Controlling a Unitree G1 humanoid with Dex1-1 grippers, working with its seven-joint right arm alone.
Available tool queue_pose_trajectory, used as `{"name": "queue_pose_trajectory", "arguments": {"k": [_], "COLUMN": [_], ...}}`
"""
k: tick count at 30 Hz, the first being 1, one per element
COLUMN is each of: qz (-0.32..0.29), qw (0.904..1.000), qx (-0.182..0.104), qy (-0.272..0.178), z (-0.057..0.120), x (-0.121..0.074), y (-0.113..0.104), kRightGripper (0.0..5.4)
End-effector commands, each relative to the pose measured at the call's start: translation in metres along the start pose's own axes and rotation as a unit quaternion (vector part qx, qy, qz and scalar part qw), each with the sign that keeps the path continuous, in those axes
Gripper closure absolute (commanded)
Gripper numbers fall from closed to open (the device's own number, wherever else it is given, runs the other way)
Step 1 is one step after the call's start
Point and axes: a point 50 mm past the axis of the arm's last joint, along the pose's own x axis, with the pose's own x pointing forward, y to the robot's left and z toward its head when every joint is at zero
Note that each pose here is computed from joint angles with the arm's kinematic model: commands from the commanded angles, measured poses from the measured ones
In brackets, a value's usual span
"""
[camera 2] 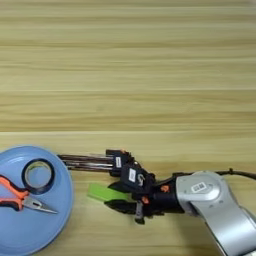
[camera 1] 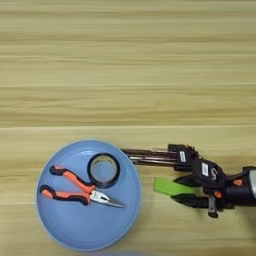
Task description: Move the objects on the table
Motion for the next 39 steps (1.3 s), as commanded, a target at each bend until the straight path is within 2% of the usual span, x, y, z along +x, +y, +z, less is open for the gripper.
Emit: {"name": "queue_pose_trajectory", "arguments": {"k": [1, 4, 9, 11, 13, 16, 18, 22, 27, 31, 35, 39], "qz": [-0.052, -0.07, -0.107, -0.135, -0.168, -0.252, -0.279, -0.309, -0.341, -0.344, -0.326, -0.32], "qw": [0.9975, 0.9948, 0.9847, 0.9784, 0.9737, 0.9618, 0.9565, 0.9491, 0.9388, 0.9376, 0.9438, 0.9459], "qx": [-0.034, -0.043, -0.065, -0.06, -0.047, 0.002, 0.02, 0.037, 0.045, 0.048, 0.051, 0.055], "qy": [-0.032, -0.061, -0.122, -0.145, -0.147, -0.107, -0.085, -0.05, -0.014, 0.005, 0.013, 0.015], "z": [0.019, 0.03, 0.057, 0.066, 0.068, 0.059, 0.053, 0.044, 0.032, 0.023, 0.017, 0.013], "x": [-0.012, -0.02, -0.035, -0.037, -0.035, -0.032, -0.033, -0.037, -0.043, -0.042, -0.037, -0.033], "y": [-0.016, -0.021, -0.03, -0.04, -0.051, -0.079, -0.088, -0.099, -0.111, -0.113, -0.11, -0.108], "kRightGripper": [4.01, 4.01, 4.01, 4.01, 4.01, 4.01, 4.01, 4.01, 4.01, 4.01, 4.01, 4.01]}}
